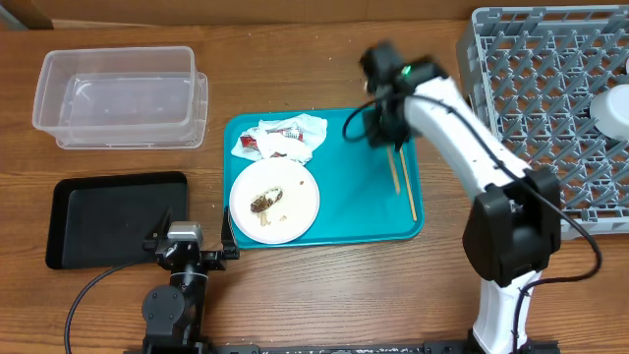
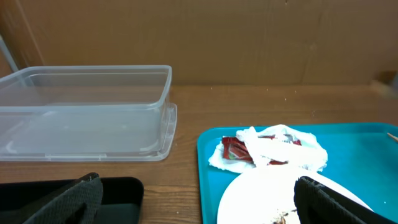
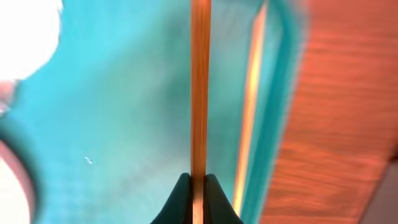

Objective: Sort waste into correct bins and load items into the dishwasher
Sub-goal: 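Carry the chopstick with the right gripper and drop it into the rack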

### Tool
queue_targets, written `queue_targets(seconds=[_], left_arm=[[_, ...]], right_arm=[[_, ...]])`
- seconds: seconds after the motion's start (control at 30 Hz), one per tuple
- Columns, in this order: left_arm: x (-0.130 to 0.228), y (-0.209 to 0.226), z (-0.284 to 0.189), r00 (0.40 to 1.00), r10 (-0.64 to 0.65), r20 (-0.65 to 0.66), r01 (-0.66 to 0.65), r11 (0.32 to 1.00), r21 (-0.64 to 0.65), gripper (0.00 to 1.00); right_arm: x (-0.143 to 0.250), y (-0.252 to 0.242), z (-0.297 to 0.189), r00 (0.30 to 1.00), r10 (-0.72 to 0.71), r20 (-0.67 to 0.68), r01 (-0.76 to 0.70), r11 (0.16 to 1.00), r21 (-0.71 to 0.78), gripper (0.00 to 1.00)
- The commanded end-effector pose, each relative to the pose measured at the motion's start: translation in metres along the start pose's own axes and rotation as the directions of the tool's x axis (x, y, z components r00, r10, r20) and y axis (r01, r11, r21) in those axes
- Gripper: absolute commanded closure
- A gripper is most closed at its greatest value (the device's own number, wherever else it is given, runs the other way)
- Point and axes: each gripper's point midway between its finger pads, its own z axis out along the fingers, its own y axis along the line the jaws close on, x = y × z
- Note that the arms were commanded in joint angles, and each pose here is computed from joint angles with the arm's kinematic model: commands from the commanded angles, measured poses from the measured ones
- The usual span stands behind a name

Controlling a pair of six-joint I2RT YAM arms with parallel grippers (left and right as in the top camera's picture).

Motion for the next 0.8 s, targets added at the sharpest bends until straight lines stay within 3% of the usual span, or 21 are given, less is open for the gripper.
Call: queue_targets(seconds=[0.0,0.17,0.37,0.53,0.77], left_arm=[[-0.001,0.000,0.000,1.000,-0.007,0.008,0.007,1.000,0.003,0.00],[-0.001,0.000,0.000,1.000,-0.007,0.008,0.007,1.000,0.003,0.00],[-0.001,0.000,0.000,1.000,-0.007,0.008,0.007,1.000,0.003,0.00],[-0.001,0.000,0.000,1.000,-0.007,0.008,0.007,1.000,0.003,0.00],[-0.001,0.000,0.000,1.000,-0.007,0.008,0.007,1.000,0.003,0.00]], right_arm=[[-0.040,-0.044,-0.063,0.982,0.052,0.183,-0.064,0.996,0.058,0.96],[-0.060,-0.117,-0.113,0.957,0.067,0.283,-0.098,0.991,0.096,0.96],[-0.069,-0.201,-0.113,0.937,0.092,0.337,-0.146,0.980,0.139,0.96],[-0.073,-0.243,-0.107,0.922,0.084,0.379,-0.148,0.979,0.142,0.96],[-0.071,-0.262,-0.087,0.910,0.139,0.392,-0.179,0.982,0.067,0.96]])
